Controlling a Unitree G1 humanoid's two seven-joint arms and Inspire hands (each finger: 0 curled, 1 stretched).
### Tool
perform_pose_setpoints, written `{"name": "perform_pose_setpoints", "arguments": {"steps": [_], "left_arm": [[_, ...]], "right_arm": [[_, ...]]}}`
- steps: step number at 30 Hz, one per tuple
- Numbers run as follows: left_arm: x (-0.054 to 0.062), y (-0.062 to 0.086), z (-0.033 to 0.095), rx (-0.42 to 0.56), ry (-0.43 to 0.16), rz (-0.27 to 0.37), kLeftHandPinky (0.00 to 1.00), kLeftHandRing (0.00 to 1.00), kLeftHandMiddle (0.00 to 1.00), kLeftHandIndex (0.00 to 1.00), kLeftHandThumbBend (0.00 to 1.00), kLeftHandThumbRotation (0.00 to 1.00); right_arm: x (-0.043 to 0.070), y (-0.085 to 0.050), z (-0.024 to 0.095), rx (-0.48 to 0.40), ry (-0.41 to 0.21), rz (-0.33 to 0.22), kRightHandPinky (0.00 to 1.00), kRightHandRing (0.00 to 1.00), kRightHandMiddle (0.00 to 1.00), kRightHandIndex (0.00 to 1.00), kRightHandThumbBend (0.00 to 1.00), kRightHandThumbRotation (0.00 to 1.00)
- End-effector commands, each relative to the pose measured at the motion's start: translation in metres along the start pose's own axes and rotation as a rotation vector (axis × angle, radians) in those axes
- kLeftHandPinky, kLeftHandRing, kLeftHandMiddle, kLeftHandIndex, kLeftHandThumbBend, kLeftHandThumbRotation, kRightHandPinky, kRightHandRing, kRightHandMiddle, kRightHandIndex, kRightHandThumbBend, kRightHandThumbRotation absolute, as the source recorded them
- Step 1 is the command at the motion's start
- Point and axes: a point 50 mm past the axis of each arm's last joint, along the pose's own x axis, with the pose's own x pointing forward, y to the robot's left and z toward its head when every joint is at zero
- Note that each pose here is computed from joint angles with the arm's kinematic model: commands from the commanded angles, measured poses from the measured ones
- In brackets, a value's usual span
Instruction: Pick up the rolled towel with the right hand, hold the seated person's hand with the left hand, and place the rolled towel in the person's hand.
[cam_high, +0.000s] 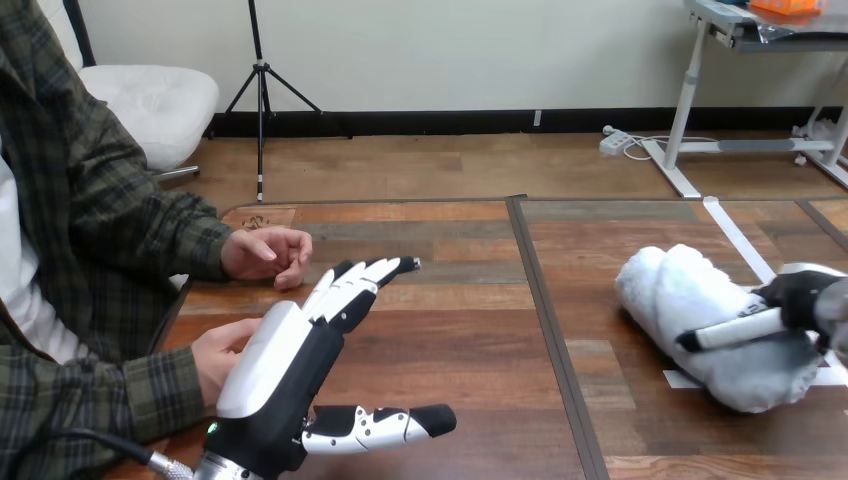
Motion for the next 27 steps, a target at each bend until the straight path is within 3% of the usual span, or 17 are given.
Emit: {"name": "perform_pose_setpoints", "arguments": {"steps": [1,9,18,27], "left_arm": [[0.012,0.015,0.014,0.008,-0.086,0.067,0.98,0.92,0.9,0.88,1.0,0.67],[0.01,0.015,0.017,0.006,-0.098,0.07,0.98,0.92,0.9,0.87,1.0,0.67],[0.006,0.014,0.021,-0.017,-0.104,0.063,0.98,0.92,0.9,0.88,1.0,0.67],[0.003,0.014,0.026,-0.04,-0.112,0.058,0.98,0.92,0.9,0.88,1.0,0.66]], "right_arm": [[-0.01,-0.021,0.044,0.009,-0.123,-0.063,0.49,0.87,0.95,0.97,0.96,0.58],[-0.003,-0.007,0.043,0.026,-0.118,-0.058,0.58,0.92,0.98,1.0,0.93,0.58],[0.001,0.005,0.043,0.065,-0.107,-0.068,0.77,0.95,0.96,0.99,0.94,0.54],[0.005,0.013,0.045,0.073,-0.12,-0.097,0.78,0.93,0.93,0.99,0.97,0.54]]}}
